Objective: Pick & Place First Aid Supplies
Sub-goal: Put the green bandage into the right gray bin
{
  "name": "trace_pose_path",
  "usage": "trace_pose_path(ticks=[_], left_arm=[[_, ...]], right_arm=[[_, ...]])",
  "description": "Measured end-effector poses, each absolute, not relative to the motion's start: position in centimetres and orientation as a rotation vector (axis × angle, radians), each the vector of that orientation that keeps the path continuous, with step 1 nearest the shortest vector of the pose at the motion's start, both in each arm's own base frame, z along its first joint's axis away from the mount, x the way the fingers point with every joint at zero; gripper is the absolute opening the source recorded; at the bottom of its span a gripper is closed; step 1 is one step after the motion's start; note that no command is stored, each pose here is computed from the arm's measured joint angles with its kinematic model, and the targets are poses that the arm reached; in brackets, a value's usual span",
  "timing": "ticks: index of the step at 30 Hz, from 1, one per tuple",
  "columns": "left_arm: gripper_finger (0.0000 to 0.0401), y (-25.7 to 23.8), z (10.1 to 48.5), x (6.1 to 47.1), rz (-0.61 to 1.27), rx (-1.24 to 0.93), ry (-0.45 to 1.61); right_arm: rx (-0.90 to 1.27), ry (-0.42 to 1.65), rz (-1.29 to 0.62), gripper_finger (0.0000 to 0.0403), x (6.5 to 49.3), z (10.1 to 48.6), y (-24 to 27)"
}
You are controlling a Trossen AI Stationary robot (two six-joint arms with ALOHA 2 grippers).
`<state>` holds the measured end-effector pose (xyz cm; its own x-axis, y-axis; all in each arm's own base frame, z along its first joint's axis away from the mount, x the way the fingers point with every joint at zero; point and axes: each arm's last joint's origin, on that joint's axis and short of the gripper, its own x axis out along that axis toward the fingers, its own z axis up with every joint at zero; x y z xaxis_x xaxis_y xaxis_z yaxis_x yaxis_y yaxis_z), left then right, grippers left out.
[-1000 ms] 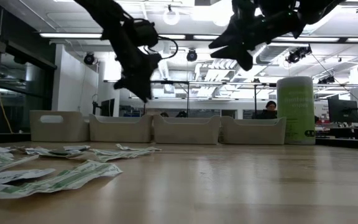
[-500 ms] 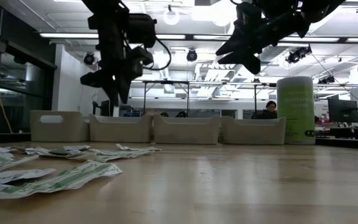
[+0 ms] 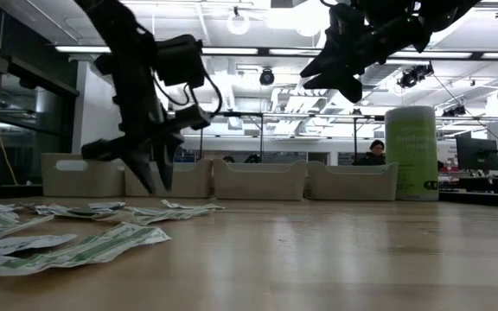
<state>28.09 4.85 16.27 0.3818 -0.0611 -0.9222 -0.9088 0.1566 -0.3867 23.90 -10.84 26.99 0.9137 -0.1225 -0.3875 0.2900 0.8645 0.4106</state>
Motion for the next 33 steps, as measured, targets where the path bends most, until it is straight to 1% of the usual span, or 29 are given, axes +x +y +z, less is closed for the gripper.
trace_pose_path(ticks=[3, 11, 13, 19, 22, 33], left_arm=[[0.0104, 4.3, 15.4, 27.8, 0.803, -1.296, 0.982], [0.0106, 2.5, 14.2, 27.7, 0.777, -1.336, 0.924], [0.0115, 2.4, 13.9, 27.5, 0.783, -1.345, 0.911], [0.0169, 2.4, 13.5, 27.3, 0.760, -1.345, 0.898], [0.0186, 2.4, 13.3, 27.3, 0.736, -1.352, 0.868], [0.0191, 2.4, 12.8, 27.1, 0.717, -1.363, 0.836]], right_arm=[[0.481, 0.361, -0.221, 0.0130, 23.9, 27.0, -10.8], [0.477, 0.361, -0.220, 0.0130, 23.9, 27.0, -10.8], [0.464, 0.362, -0.218, 0.0130, 23.9, 27.0, -10.8], [0.484, 0.371, -0.223, 0.0130, 23.9, 26.9, -10.8], [0.487, 0.378, -0.223, 0.0130, 23.8, 26.8, -10.8], [0.497, 0.382, -0.225, 0.0130, 23.8, 26.8, -10.8]])
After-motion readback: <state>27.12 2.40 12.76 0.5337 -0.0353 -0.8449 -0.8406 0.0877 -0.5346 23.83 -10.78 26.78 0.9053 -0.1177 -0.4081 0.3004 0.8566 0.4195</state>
